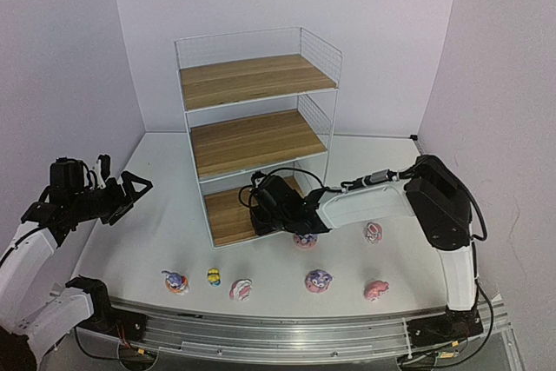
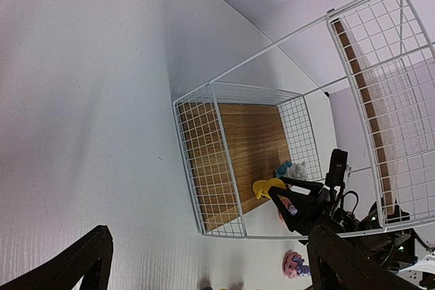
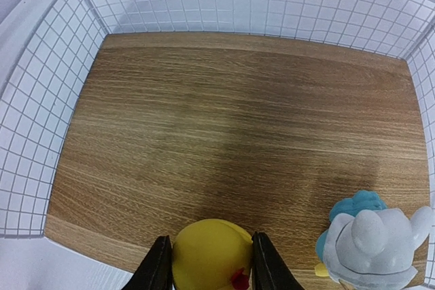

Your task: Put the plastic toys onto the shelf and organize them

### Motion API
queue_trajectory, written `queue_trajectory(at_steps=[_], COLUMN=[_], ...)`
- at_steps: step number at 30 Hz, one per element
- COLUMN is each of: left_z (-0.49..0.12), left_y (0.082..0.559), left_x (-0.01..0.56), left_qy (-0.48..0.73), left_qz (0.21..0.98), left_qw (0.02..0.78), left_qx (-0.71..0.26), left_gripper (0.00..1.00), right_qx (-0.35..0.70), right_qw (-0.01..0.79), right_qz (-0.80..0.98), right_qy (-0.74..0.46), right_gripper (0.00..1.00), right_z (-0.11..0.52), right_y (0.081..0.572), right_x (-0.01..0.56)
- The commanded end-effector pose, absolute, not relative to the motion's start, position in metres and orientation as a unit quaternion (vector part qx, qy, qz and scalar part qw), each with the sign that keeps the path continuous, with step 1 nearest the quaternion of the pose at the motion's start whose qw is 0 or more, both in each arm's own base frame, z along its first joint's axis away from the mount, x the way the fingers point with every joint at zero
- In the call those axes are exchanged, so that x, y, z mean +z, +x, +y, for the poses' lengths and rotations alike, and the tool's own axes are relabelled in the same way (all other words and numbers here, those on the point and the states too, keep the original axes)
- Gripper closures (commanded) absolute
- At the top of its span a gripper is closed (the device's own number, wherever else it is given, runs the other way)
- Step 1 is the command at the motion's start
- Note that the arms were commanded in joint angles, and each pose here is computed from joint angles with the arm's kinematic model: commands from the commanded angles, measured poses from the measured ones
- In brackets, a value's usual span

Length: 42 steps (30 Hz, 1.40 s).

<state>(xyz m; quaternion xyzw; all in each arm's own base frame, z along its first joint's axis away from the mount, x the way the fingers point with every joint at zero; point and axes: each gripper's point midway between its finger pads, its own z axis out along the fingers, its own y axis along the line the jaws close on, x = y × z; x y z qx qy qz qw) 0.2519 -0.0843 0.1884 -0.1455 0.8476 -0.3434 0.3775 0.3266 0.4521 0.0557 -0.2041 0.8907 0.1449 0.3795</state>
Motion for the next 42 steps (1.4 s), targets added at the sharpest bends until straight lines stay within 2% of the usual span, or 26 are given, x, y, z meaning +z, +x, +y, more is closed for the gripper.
queue_trajectory(at_steps=[1, 6, 16, 27, 32, 42], left_z=[-0.085, -0.085, -0.085, -0.081, -0.072, -0.076], left_y=[0.256, 0.256, 0.256, 0.255, 0.258, 0.259], left_x=[0.205, 0.204, 0.204, 0.205, 0.199, 0.183], left_qy=[-0.13, -0.13, -0.13, -0.141, -0.171, -0.186], left_qz=[0.836, 0.836, 0.836, 0.836, 0.843, 0.861], left_qw=[0.403, 0.402, 0.403, 0.406, 0.397, 0.348], left_qx=[-0.349, -0.35, -0.35, -0.34, -0.32, -0.321], left_gripper=[0.0, 0.0, 0.0, 0.0, 0.0, 0.0], right_qx=[0.137, 0.139, 0.149, 0.177, 0.201, 0.234], right_qw=[0.381, 0.382, 0.391, 0.405, 0.388, 0.345], right_qz=[0.893, 0.893, 0.887, 0.875, 0.875, 0.877], right_qy=[-0.197, -0.194, -0.197, -0.199, -0.208, -0.238], right_gripper=[0.63, 0.52, 0.39, 0.14, 0.09, 0.11], right_z=[0.454, 0.454, 0.458, 0.449, 0.447, 0.485], right_y=[0.328, 0.327, 0.325, 0.292, 0.25, 0.167], right_x=[0.056, 0.059, 0.074, 0.117, 0.125, 0.129])
